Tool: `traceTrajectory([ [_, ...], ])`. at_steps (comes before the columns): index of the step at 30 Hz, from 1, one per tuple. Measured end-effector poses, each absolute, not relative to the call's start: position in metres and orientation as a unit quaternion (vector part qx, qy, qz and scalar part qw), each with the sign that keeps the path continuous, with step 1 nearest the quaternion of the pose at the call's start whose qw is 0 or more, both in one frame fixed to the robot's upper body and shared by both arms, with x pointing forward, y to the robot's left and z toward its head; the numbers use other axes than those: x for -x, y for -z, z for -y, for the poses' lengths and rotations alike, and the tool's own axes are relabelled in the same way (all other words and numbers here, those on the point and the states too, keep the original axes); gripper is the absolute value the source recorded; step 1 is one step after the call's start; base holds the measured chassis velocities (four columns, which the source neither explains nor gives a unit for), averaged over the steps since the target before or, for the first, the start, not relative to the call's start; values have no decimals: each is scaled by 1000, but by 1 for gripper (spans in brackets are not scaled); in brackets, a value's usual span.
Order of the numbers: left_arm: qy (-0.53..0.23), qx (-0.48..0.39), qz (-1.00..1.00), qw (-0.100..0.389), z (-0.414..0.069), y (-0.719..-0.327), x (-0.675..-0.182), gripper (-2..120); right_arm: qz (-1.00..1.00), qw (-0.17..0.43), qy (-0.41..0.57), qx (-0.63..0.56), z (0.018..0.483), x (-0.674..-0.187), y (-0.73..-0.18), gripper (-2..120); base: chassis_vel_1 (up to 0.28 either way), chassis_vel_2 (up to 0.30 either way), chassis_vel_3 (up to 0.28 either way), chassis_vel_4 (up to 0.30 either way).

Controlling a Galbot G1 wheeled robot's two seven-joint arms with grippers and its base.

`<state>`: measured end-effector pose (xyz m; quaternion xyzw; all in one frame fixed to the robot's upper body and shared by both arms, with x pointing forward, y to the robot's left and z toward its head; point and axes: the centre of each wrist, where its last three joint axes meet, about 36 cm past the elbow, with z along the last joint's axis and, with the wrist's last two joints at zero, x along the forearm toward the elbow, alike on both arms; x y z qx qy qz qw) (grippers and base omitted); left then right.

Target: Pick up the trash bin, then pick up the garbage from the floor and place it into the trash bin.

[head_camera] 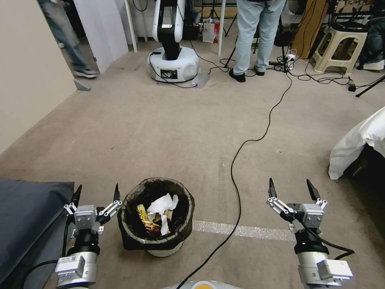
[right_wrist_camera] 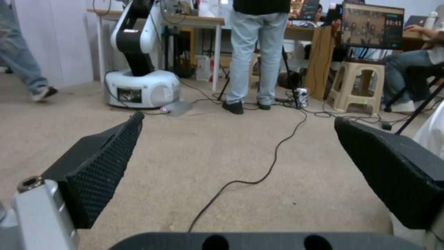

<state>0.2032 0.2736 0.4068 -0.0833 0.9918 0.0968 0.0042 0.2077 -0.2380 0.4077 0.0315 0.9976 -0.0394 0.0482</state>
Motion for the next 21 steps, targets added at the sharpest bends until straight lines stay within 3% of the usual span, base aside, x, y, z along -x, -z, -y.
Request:
traceTrajectory([
  [21, -96, 83, -992, 3, -274, -407, -204, 100, -998, 48, 40, -32, 238, -208, -408, 100, 0, 0, 0, 0],
])
